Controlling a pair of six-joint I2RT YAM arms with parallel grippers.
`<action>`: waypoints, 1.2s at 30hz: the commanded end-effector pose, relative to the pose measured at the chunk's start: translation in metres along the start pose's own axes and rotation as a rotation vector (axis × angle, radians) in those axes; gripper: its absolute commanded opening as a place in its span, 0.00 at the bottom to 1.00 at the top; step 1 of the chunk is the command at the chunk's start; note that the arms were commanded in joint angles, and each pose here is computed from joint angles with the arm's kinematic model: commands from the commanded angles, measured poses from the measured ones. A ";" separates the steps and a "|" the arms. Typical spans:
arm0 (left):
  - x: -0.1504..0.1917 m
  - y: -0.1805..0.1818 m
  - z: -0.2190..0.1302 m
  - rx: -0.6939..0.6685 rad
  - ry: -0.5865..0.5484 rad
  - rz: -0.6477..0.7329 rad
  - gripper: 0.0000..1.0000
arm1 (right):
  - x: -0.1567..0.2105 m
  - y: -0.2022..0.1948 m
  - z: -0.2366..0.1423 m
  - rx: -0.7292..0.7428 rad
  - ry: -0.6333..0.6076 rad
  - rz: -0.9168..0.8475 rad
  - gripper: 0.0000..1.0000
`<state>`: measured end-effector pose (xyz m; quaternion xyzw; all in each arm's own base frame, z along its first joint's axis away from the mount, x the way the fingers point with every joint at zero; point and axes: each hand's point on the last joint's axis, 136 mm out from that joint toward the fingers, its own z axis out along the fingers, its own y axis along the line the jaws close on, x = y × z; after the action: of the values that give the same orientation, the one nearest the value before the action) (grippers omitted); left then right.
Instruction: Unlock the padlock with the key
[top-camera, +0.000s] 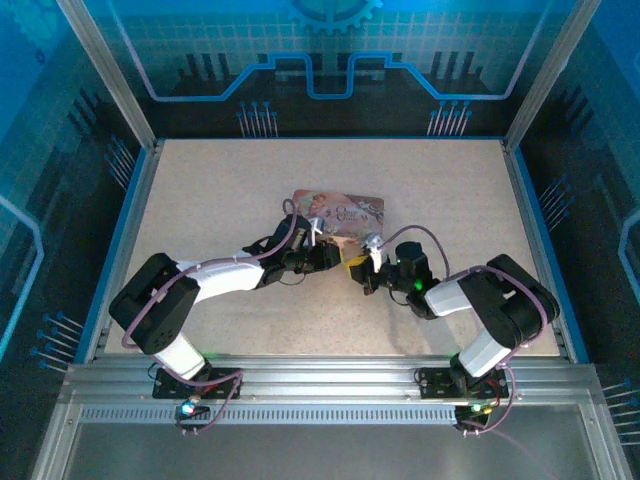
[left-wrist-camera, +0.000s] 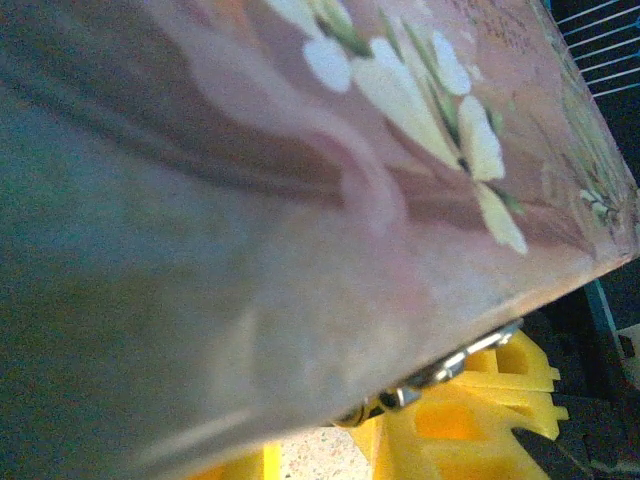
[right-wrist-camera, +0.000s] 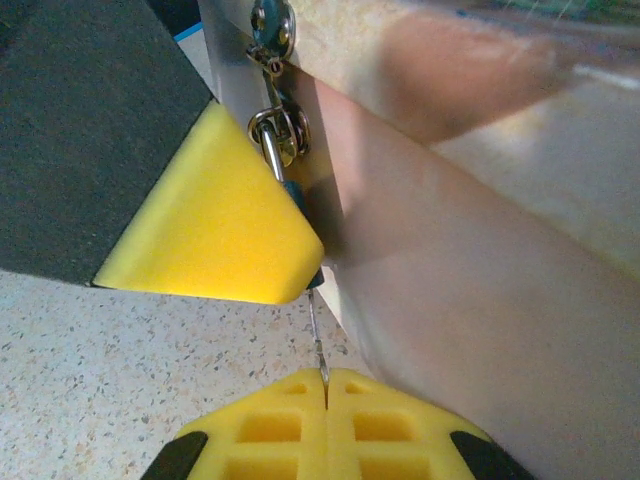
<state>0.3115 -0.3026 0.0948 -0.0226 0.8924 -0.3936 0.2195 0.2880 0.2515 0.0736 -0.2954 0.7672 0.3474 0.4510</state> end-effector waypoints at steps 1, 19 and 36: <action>-0.004 -0.032 -0.011 0.108 -0.004 0.032 0.23 | -0.034 -0.001 0.007 -0.023 -0.097 -0.043 0.00; -0.007 -0.033 -0.012 0.113 -0.018 0.013 0.23 | -0.017 -0.009 0.010 0.002 -0.079 -0.019 0.00; -0.009 -0.031 -0.013 0.112 -0.019 0.002 0.23 | -0.012 -0.002 -0.003 -0.001 -0.072 -0.028 0.00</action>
<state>0.3129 -0.3006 0.0964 -0.0365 0.8910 -0.3985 0.2147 0.2888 0.2530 0.0717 -0.2961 0.7597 0.3548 0.4575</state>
